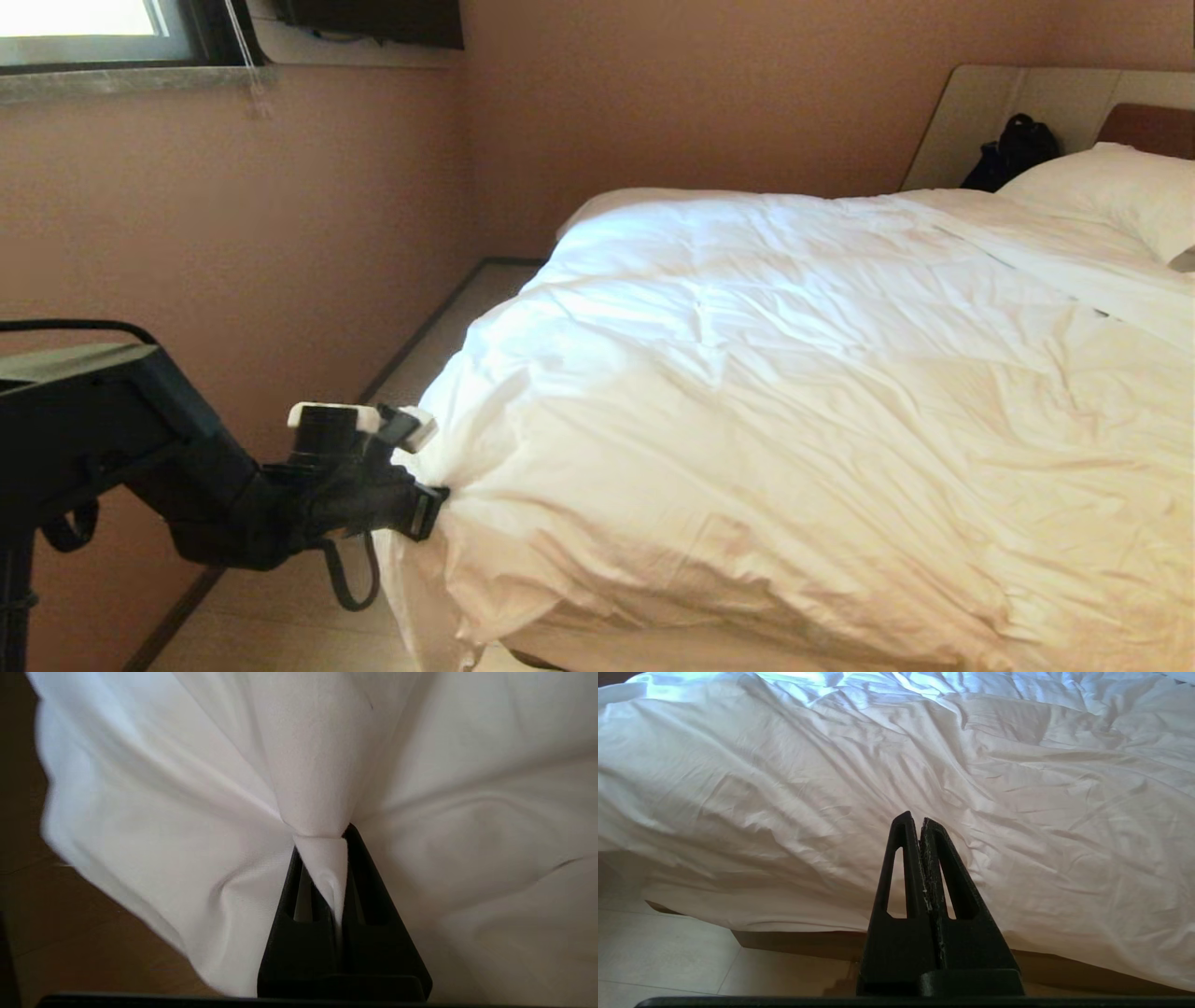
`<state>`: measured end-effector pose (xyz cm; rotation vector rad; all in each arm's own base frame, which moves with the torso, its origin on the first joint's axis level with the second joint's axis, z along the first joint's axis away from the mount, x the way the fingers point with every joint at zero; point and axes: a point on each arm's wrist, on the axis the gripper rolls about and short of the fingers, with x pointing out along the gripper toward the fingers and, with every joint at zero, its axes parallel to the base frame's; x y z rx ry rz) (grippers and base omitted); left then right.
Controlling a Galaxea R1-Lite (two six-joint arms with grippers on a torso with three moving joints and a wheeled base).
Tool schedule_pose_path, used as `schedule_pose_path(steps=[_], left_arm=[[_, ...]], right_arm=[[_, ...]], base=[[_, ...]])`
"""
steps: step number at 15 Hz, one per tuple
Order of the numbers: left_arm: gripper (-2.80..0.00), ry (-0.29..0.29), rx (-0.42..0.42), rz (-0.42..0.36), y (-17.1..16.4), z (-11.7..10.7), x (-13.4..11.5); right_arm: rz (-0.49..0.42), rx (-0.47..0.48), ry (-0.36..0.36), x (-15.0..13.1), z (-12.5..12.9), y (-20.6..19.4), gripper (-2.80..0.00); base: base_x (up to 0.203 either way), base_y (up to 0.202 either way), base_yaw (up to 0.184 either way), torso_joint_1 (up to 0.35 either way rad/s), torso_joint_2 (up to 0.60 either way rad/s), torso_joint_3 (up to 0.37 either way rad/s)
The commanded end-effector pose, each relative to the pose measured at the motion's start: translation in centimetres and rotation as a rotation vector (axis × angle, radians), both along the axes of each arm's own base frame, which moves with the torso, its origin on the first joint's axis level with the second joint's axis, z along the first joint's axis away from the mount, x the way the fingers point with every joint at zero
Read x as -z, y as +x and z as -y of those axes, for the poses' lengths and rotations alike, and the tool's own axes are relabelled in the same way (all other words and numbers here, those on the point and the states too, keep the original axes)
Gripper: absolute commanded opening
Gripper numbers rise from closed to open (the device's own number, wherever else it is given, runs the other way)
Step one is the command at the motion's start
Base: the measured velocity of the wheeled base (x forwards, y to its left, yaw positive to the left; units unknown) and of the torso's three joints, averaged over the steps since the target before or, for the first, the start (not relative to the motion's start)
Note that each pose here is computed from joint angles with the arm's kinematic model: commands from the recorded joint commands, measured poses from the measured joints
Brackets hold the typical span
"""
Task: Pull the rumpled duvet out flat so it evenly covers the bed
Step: Flatten the corners of the folded blanket
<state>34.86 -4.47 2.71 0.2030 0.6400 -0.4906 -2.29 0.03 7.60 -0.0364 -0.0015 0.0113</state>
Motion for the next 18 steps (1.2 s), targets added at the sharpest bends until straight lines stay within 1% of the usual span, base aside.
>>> schedule_pose_path(steps=[1,2,3,4,5,7,9,12,14,18], left_arm=[[-2.8,-0.003,-0.013,0.041,-1.1,-0.8,-1.9],[-2.8,-0.001,-0.025,0.058,-2.0,-1.4,-2.9],[-2.8,0.003,-0.047,0.052,-3.0,-2.3,-3.2],[-2.8,0.01,-0.06,0.049,-3.4,-2.9,-3.2],[-2.8,0.011,-0.06,0.05,-3.4,-2.9,-3.2],[-2.8,0.034,-0.065,0.029,-4.3,-3.6,-2.8],[-2.8,0.048,-0.059,0.006,-5.1,-3.8,-2.2],[-2.8,0.047,-0.061,-0.011,-5.6,-3.8,-2.0],[-2.8,0.045,-0.065,-0.037,-6.0,-4.0,-1.5],[-2.8,0.043,-0.072,-0.051,-6.5,-4.2,-1.3]], right_arm=[[0.0,-0.001,0.0,0.0,0.0,0.0,-2.8],[0.0,-0.001,0.0,0.0,0.0,0.0,-2.8],[0.0,-0.001,0.0,0.0,0.0,0.0,-2.8],[0.0,-0.001,0.0,0.0,0.0,0.0,-2.8],[0.0,-0.001,0.0,0.0,0.0,0.0,-2.8],[0.0,-0.001,0.0,0.0,0.0,0.0,-2.8],[0.0,-0.001,0.0,0.0,0.0,0.0,-2.8],[0.0,-0.001,0.0,0.0,0.0,0.0,-2.8],[0.0,-0.001,0.0,0.0,0.0,0.0,-2.8],[0.0,-0.001,0.0,0.0,0.0,0.0,-2.8]], base=[[0.0,0.0,0.0,0.0,0.0,0.0],[0.0,0.0,0.0,0.0,0.0,0.0],[0.0,0.0,0.0,0.0,0.0,0.0],[0.0,0.0,0.0,0.0,0.0,0.0],[0.0,0.0,0.0,0.0,0.0,0.0],[0.0,0.0,0.0,0.0,0.0,0.0],[0.0,0.0,0.0,0.0,0.0,0.0],[0.0,0.0,0.0,0.0,0.0,0.0],[0.0,0.0,0.0,0.0,0.0,0.0],[0.0,0.0,0.0,0.0,0.0,0.0]])
